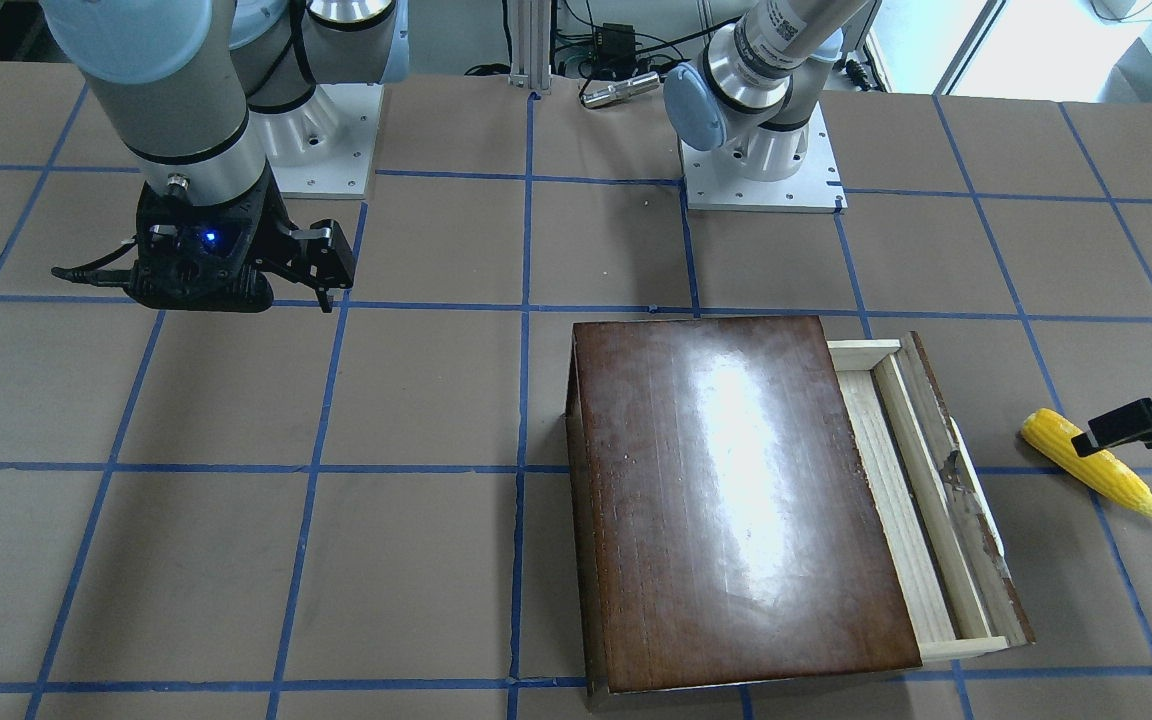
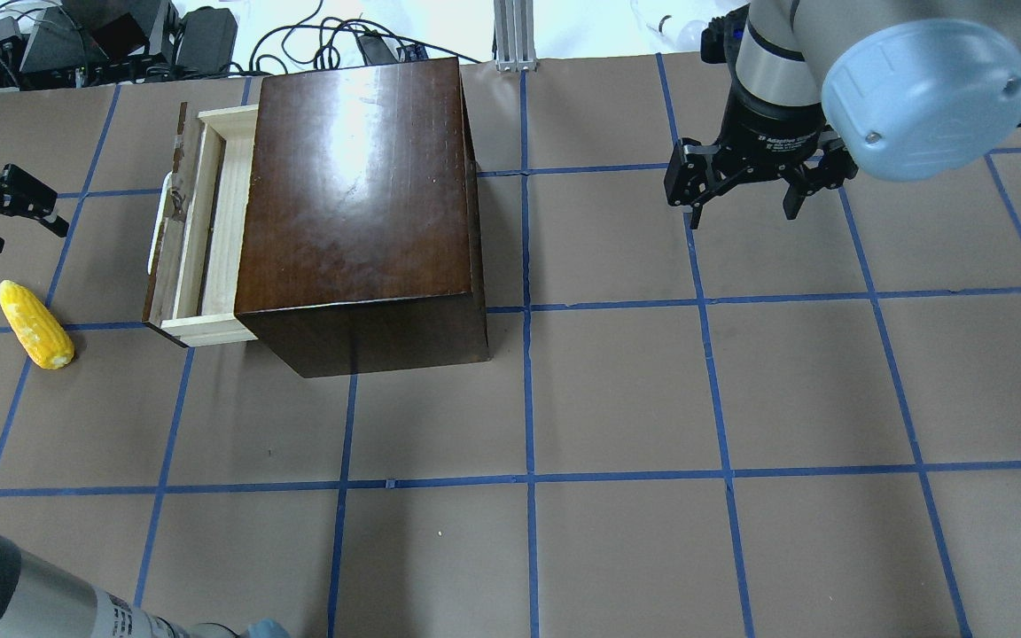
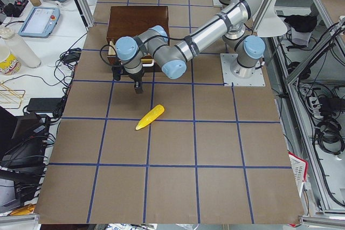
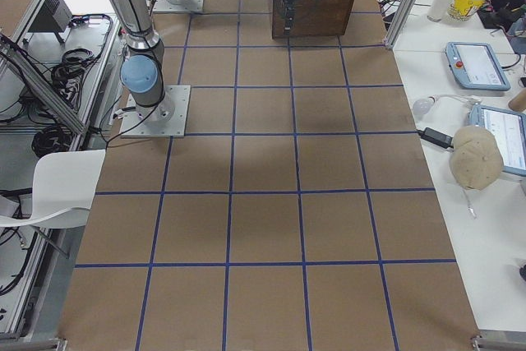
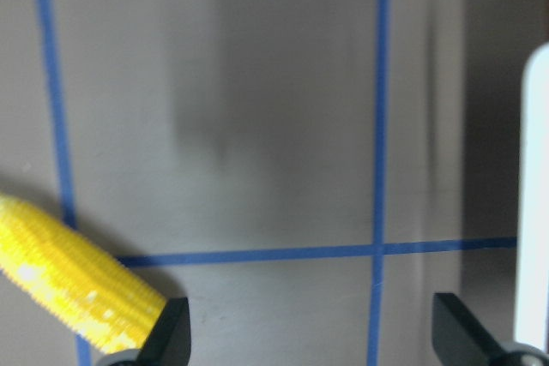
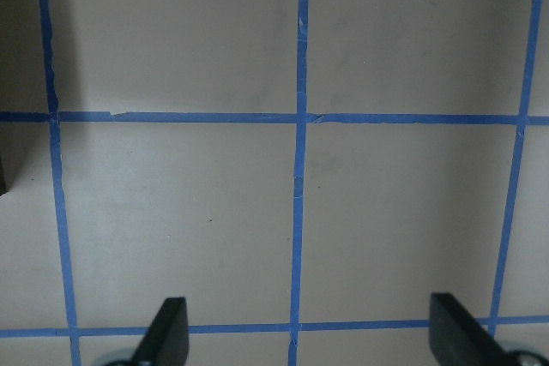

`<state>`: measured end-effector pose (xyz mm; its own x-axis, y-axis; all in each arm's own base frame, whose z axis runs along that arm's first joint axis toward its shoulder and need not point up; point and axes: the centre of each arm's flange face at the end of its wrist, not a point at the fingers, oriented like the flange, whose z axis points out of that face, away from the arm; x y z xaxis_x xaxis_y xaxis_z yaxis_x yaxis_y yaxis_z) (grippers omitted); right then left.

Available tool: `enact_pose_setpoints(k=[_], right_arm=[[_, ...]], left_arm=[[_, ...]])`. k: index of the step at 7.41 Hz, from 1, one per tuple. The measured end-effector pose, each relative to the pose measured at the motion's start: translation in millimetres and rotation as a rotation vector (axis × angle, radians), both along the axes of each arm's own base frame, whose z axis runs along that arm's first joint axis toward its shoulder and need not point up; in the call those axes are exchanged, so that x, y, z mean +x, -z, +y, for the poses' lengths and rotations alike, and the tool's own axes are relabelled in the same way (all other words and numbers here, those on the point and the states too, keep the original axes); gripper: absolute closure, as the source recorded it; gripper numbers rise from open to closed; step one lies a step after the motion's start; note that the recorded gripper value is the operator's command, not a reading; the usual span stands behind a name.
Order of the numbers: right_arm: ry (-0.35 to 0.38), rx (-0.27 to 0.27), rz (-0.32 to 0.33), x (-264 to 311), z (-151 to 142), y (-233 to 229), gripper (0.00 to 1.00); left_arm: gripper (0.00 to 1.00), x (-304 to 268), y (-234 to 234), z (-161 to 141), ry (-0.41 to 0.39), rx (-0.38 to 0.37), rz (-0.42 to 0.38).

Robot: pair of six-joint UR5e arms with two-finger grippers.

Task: Open drawer and put corn inside
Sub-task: 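Release the handle and move the left gripper to the yellow corn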

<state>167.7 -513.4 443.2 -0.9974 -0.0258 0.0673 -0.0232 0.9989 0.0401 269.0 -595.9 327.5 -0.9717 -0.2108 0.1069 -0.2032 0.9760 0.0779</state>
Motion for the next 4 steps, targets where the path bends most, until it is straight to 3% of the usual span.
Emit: enact_pose_setpoints(k=[2,4], right_arm=[[0.0,0.0,0.0,0.0,0.0,0.0,0.0],[0.0,0.001,0.0,0.1,-0.1,0.2,0.0]], left_arm=[[0.0,27.2,16.6,12.0,-0.234,0.074,-0.076],[0.0,38.7,50.2,22.9,-0.345,0.085,-0.135]])
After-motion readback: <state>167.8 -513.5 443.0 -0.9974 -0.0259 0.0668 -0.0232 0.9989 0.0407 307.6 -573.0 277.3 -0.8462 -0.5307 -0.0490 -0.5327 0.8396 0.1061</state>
